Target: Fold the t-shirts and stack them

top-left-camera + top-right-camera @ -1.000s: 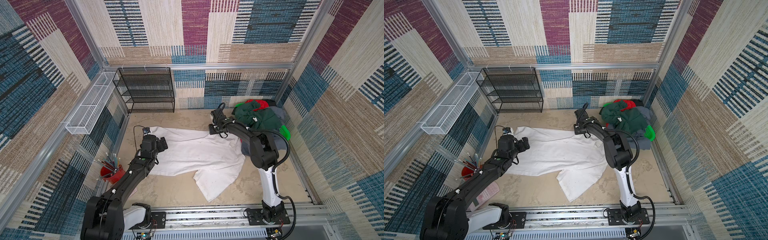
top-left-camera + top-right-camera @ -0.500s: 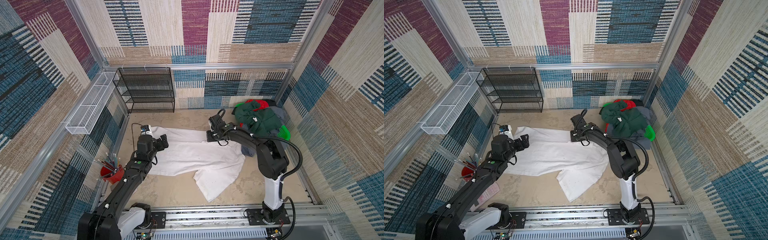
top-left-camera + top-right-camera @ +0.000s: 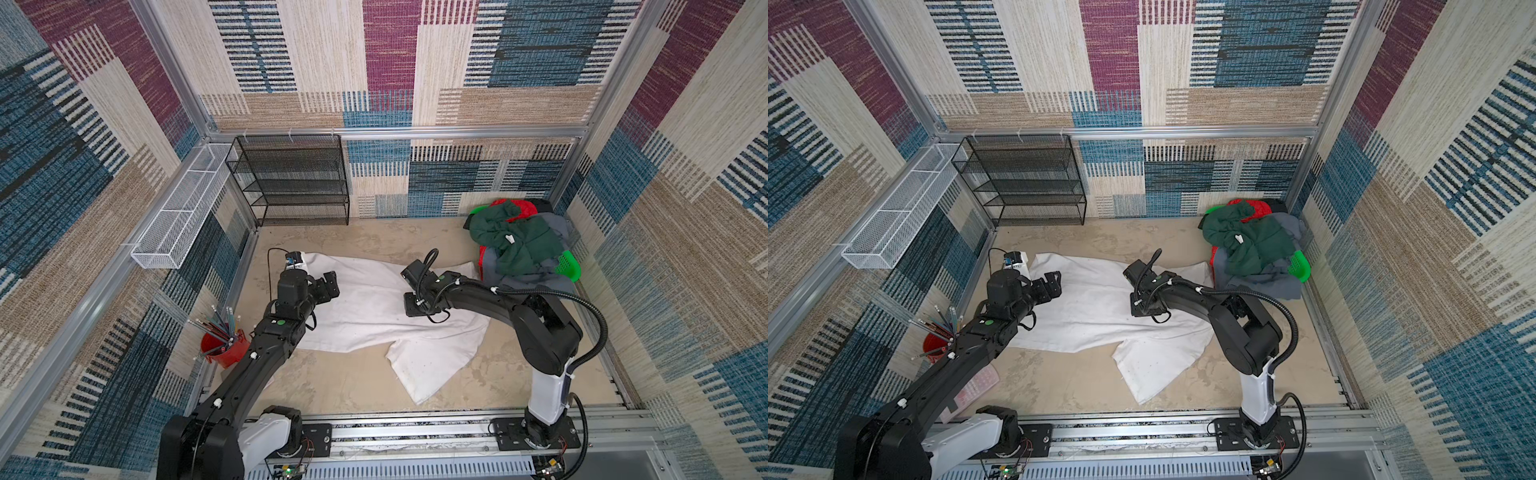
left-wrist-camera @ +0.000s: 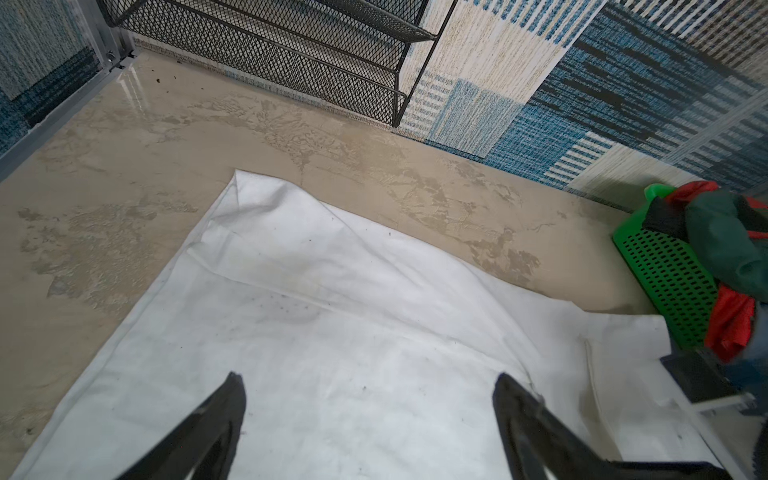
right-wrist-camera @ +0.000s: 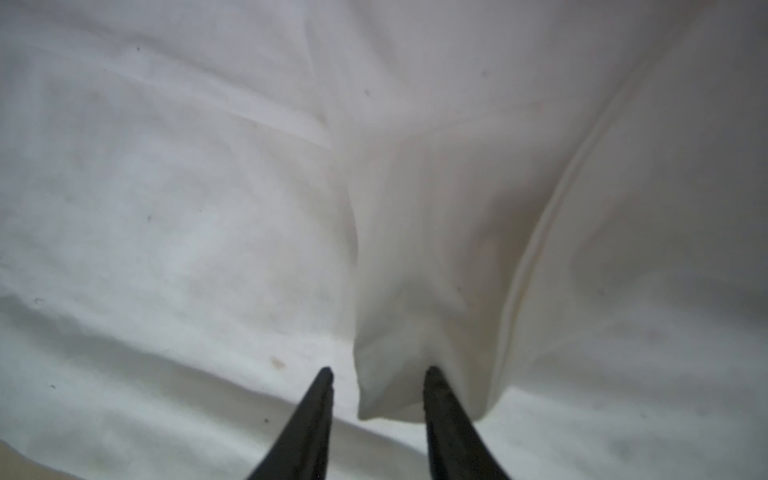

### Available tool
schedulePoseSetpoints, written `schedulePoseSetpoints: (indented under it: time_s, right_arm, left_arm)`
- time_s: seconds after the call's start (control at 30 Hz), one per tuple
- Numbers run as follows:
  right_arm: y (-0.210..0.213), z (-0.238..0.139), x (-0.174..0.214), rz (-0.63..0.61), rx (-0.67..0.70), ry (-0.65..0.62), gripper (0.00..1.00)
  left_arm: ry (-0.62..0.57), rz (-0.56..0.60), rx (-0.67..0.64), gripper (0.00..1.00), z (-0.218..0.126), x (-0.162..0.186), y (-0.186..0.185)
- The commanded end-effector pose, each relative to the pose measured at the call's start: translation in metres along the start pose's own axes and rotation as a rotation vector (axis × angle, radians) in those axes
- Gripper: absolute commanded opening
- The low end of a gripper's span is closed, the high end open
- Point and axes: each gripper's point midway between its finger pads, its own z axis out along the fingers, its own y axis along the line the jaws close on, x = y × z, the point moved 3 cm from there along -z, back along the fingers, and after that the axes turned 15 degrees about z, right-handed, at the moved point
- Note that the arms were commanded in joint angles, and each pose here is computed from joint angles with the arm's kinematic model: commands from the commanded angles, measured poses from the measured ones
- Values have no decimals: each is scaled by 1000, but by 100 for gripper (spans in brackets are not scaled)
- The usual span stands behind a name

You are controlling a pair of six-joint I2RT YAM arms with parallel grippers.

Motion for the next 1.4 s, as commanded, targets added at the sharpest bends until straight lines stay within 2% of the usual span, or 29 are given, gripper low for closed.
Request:
schedulePoseSetpoints:
  time_s: [0.0, 0.07, 0.17, 0.3, 0.43, 0.57, 0.73, 0.87, 0.97, 1.1, 1.37]
  right_arm:
    - [13, -25, -23, 27, -43, -109, 69]
    - [15, -34, -35, 6, -30, -163, 81]
    - [11, -39, -58, -6, 5, -214, 85]
    - [-11, -34, -95, 20, 40, -272, 85]
    - [-41, -15, -124, 18, 151, -299, 81]
    - [-59, 12, -129, -37, 268, -256, 76]
    - [-63, 22, -129, -38, 261, -236, 73]
    - [-68, 29, -126, -35, 267, -216, 63]
    - [-68, 29, -126, -40, 262, -226, 51]
    - [-69, 31, -124, -51, 265, -219, 40]
    - [-65, 8, -124, -28, 196, -274, 17]
  left_arm:
    - [-12, -25, 17, 93, -1, -1, -2]
    - [-14, -28, 27, 93, -2, -2, -3]
    - [-22, -33, 54, 93, -5, -3, -7]
    - [-40, -50, 106, 93, -9, -7, -15]
    - [-48, -71, 168, 93, -14, -11, -25]
    - [-51, -66, 194, 93, -18, -14, -31]
    - [-57, -66, 205, 93, -18, -16, -34]
    - [-55, -66, 205, 93, -17, -14, -35]
    - [-55, -71, 197, 92, -16, -14, -34]
    - [-53, -69, 199, 92, -16, -15, -35]
    - [-43, -72, 198, 91, -13, -12, -35]
